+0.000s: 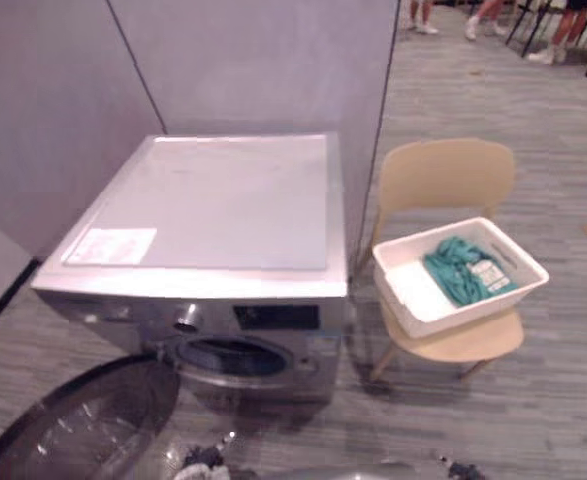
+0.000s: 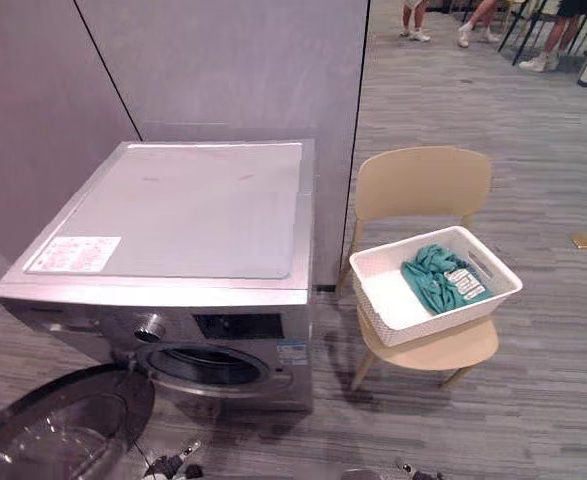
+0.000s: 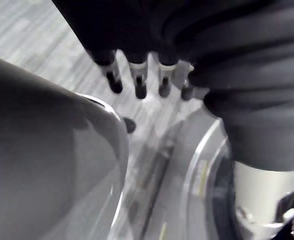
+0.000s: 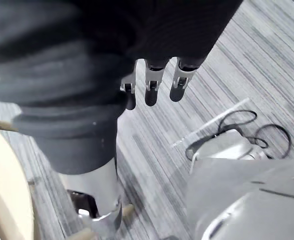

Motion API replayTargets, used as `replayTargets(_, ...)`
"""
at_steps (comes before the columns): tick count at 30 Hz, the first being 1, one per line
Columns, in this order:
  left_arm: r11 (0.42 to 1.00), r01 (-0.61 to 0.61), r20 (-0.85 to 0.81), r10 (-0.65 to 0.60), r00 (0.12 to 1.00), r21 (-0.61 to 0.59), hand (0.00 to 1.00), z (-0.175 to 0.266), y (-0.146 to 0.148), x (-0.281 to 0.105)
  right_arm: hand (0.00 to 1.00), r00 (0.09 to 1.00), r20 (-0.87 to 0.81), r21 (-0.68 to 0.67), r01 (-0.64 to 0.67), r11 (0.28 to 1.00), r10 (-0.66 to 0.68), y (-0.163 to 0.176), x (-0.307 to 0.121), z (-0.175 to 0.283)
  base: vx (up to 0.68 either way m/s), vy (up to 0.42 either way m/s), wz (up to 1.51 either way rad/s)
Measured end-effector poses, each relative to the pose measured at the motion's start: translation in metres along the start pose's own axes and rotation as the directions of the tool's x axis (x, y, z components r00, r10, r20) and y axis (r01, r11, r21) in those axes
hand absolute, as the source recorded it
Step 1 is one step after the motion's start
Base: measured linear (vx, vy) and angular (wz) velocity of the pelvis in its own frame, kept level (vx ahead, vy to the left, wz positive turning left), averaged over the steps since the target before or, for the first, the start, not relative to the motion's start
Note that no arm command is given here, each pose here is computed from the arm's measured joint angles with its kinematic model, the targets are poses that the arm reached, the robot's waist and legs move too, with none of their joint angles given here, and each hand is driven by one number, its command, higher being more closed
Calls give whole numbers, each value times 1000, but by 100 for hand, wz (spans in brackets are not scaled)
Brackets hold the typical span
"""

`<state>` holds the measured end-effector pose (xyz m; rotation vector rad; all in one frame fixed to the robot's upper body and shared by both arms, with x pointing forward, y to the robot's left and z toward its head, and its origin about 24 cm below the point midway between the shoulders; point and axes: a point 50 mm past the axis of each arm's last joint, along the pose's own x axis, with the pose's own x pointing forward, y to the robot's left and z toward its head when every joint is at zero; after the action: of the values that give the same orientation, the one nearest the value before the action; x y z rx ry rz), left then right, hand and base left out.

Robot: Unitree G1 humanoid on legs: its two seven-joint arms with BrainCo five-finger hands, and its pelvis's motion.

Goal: Pick up the laundry basket with both hands and put the clothes into the washing machine.

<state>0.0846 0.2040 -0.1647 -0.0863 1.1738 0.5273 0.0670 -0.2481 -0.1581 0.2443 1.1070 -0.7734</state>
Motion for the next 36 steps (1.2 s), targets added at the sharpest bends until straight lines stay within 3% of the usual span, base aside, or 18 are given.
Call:
replayTargets(6, 999, 24, -8, -23, 1000, 31, 0, -5, -5, -2, 0, 1000, 18, 3, 4, 1000, -4, 3, 0, 4, -46, -42, -10)
replayTargets(22, 996, 47, 69, -53, 996, 76, 0, 17, -9, -1, 0, 997, -42, -35, -71, 997, 70, 11, -16, -39, 26, -24, 25)
replayTargets(28, 999, 30, 41, -32, 999, 28, 0, 5, -4, -2, 0, 1000, -7, 37, -20, 999, 20, 2, -14, -28, 142, -415, 6)
replayTargets(31, 994, 85, -18, -84, 996, 64, 0, -12, -20, -6, 0, 999, 31, 3, 9, 1000, -9, -9, -7, -8, 52, -490, -43)
replayTargets(36, 996, 62, -33, -61, 998, 57, 0, -14, -15, -4, 0, 1000, 4, -73, -8, 997, 8, -5, -3, -5, 3, -418, 5)
